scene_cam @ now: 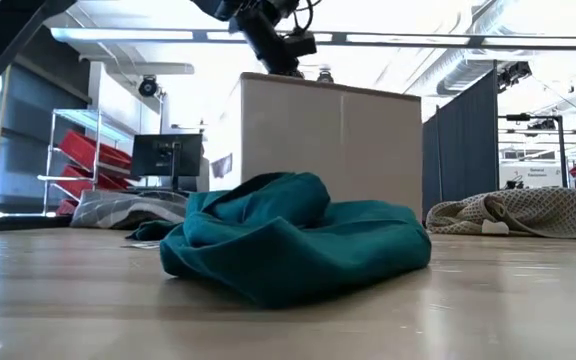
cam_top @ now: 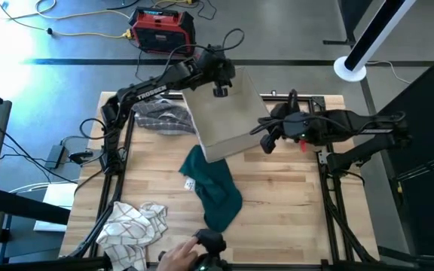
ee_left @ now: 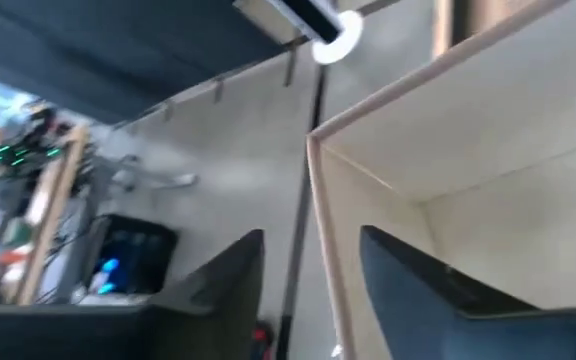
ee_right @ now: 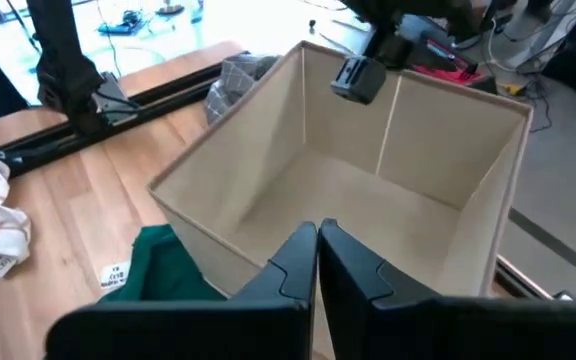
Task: Fold towel
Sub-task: Fold the green towel
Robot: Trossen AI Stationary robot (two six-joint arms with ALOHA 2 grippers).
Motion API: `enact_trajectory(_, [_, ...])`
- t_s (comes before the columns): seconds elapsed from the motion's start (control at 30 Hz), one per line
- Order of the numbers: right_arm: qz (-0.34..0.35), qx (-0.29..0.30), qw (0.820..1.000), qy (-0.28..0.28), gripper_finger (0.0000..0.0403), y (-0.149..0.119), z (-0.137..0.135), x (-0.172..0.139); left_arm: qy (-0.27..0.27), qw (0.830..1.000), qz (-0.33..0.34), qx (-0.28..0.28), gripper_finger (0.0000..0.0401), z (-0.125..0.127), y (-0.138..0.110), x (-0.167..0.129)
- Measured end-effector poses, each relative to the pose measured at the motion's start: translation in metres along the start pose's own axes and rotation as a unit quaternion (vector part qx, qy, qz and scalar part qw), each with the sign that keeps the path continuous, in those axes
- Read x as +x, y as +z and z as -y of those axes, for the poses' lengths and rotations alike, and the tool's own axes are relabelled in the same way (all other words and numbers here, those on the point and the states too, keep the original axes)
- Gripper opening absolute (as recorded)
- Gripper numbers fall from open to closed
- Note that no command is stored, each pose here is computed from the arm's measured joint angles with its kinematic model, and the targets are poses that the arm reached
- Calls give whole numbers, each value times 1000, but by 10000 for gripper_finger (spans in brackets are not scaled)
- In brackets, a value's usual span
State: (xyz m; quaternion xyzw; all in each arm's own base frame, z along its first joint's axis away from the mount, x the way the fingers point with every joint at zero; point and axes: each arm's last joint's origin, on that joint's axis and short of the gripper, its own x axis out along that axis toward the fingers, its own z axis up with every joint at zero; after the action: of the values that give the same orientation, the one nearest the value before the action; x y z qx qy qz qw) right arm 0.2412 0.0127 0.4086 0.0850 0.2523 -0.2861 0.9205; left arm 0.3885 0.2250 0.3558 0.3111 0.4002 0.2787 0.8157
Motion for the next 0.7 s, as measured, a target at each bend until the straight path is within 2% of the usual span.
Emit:
enact_trajectory(0.13, [-8, -21, 1000, -2, 0, -2, 2, -2, 64, 996, -63, 13, 212, -4, 5, -28])
enact_trajectory(0.2, [-9, -37, 999, 2, 0, -2, 2, -2, 60, 994, -89, 20, 217, -5, 3, -51])
enact_trajectory(0.27, [-11, -59, 998, 11, 0, -2, 1, -2, 20, 994, -105, 3, 218, -5, -3, -77])
enact_trajectory(0.33, [-3, -75, 997, 21, 0, 0, 0, -2, -41, 993, -108, -41, 215, -6, -12, -103])
enact_trajectory(0.47, [18, -119, 993, 12, 0, 6, 2, -1, -146, 974, -98, -145, 203, -17, -31, -151])
enact_trajectory(0.57, [15, -156, 988, 7, 0, 6, 4, 1, -183, 960, -73, -200, 195, -28, -40, -181])
enact_trajectory(0.7, [-8, -223, 975, 26, 0, 3, 6, 2, -200, 946, -70, -246, 190, -32, -50, -214])
